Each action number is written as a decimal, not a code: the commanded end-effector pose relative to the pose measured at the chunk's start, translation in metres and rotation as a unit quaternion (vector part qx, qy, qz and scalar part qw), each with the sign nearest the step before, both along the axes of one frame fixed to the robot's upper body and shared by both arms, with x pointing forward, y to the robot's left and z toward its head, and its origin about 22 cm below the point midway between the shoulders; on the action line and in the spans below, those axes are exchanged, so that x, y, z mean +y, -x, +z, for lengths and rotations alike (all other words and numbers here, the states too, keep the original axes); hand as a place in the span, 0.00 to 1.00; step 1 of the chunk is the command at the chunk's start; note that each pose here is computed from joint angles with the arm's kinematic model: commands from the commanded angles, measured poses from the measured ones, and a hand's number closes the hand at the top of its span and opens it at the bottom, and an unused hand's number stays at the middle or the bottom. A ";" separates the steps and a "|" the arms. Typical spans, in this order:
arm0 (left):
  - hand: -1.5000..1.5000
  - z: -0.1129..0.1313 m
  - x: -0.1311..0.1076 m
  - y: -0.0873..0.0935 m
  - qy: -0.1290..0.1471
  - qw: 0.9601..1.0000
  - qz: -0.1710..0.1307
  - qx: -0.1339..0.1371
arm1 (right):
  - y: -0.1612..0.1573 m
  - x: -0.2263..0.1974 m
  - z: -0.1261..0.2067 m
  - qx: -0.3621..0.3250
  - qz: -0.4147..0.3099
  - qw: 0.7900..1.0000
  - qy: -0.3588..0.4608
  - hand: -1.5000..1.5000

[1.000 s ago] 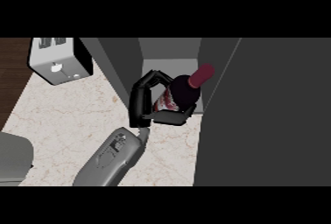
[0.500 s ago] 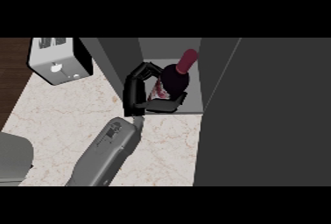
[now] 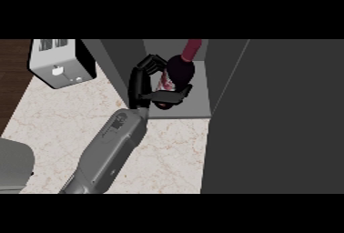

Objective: Pick up the wine, place it into the cabinet and close the cabinet

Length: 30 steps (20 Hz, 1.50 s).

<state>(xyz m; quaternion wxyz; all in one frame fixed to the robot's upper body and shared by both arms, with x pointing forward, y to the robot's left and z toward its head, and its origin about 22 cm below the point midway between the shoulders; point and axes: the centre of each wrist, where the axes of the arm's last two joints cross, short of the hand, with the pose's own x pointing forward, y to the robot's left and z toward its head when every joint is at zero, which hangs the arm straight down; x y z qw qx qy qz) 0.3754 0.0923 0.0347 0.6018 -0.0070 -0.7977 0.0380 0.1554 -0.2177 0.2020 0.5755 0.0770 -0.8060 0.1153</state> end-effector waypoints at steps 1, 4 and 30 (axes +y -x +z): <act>1.00 0.004 -0.008 -0.014 -0.017 1.000 0.010 0.009 | 0.021 -0.005 0.002 -0.018 0.018 0.999 -0.022 0.00; 1.00 0.004 0.006 -0.020 -0.011 1.000 0.011 0.015 | 0.012 -0.015 0.007 -0.021 0.020 0.999 -0.029 0.00; 1.00 0.004 0.012 -0.057 0.044 0.995 0.090 0.011 | 0.016 -0.007 0.005 -0.017 0.040 0.999 -0.021 0.00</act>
